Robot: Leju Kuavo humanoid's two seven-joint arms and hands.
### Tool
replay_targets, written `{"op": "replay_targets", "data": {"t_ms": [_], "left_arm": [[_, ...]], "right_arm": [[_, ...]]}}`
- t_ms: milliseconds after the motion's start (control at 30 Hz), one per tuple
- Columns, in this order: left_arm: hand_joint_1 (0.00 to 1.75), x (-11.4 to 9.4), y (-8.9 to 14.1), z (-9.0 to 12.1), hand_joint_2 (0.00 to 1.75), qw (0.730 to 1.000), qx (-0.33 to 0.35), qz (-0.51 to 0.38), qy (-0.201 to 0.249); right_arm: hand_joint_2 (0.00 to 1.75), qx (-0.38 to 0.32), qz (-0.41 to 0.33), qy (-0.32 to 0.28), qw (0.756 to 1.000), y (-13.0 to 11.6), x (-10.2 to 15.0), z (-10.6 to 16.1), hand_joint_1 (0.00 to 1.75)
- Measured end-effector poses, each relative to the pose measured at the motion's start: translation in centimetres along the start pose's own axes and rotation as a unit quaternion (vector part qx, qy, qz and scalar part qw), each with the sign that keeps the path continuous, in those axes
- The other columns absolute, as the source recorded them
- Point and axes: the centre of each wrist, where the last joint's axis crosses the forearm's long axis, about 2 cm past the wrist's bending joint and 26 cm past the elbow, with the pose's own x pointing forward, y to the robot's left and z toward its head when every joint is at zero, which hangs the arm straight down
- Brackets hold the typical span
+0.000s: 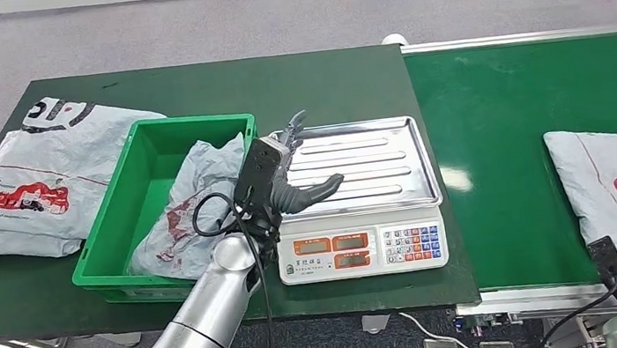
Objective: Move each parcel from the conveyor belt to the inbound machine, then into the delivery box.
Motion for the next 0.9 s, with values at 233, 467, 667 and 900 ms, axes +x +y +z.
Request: {"op": "replay_targets", "data": {"t_ms": [233,467,667,900], "left_arm": [[0.00,-0.1,0.2,0.1,1.75,1.000,0.004,-0.004,0.000],[0.00,-0.2,0.6,0.2,1.75,1.000,0.012,-0.004,0.000],[0.00,-0.2,1.3,0.3,1.75,1.000,0.028,0.004,-0.009],[0.00,-0.5,2.8,1.2,1.75,0.999,0.048,0.007,-0.016]], "right_arm": [[1.75,-0.013,-0.010,-0.021,1.000,-0.4,1.8,1.0,0.00],[1.75,-0.038,-0.018,-0.072,0.996,-1.1,4.2,2.3,0.00],[1.75,-0.084,-0.019,-0.136,0.987,-2.4,9.6,2.3,0.00],[1.75,-0.093,-0.004,-0.206,0.974,-3.0,13.9,1.1,0.00]]}}
